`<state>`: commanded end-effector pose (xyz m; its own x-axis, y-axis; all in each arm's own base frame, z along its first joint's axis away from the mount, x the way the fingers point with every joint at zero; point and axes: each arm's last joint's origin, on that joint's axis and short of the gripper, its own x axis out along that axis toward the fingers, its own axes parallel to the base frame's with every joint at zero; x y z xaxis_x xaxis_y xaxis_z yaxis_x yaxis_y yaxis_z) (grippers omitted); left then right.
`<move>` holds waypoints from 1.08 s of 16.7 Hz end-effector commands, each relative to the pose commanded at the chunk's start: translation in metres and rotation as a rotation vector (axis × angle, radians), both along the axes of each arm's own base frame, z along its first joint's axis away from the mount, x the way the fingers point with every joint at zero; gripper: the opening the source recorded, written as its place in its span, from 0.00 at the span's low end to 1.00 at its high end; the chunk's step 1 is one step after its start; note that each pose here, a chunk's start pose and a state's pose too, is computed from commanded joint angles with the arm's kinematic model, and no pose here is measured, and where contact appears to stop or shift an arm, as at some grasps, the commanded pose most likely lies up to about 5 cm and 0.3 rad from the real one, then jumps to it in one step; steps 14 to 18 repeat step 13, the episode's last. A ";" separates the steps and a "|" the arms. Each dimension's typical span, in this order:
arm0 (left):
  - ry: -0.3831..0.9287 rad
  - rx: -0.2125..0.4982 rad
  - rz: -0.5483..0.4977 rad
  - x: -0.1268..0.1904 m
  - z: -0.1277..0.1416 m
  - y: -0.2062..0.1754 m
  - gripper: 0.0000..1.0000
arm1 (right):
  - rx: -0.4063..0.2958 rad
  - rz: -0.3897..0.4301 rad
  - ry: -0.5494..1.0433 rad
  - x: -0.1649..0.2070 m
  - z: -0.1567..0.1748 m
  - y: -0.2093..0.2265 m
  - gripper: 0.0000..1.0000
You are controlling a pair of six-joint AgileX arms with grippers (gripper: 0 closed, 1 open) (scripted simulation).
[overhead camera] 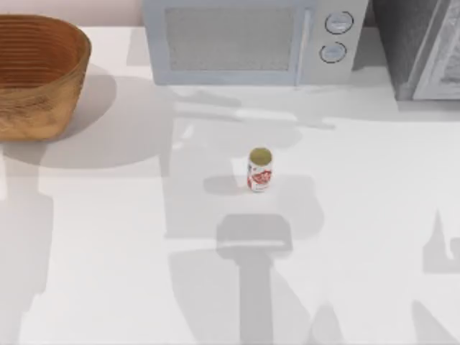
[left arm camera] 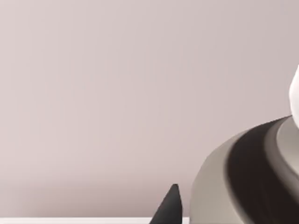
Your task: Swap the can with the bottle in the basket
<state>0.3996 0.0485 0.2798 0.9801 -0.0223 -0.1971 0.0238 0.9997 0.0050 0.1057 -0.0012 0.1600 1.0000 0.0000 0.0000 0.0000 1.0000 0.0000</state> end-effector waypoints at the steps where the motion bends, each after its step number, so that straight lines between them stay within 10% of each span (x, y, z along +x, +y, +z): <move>1: 0.000 0.000 0.000 0.000 0.000 0.000 0.53 | 0.000 0.000 0.000 0.000 0.000 0.000 1.00; 7: 0.000 0.000 0.000 0.000 0.000 0.000 0.98 | 0.000 0.000 0.000 0.000 0.000 0.000 1.00; 18: 0.000 0.000 0.000 0.000 0.000 0.000 1.00 | 0.000 0.000 0.000 0.000 0.000 0.000 1.00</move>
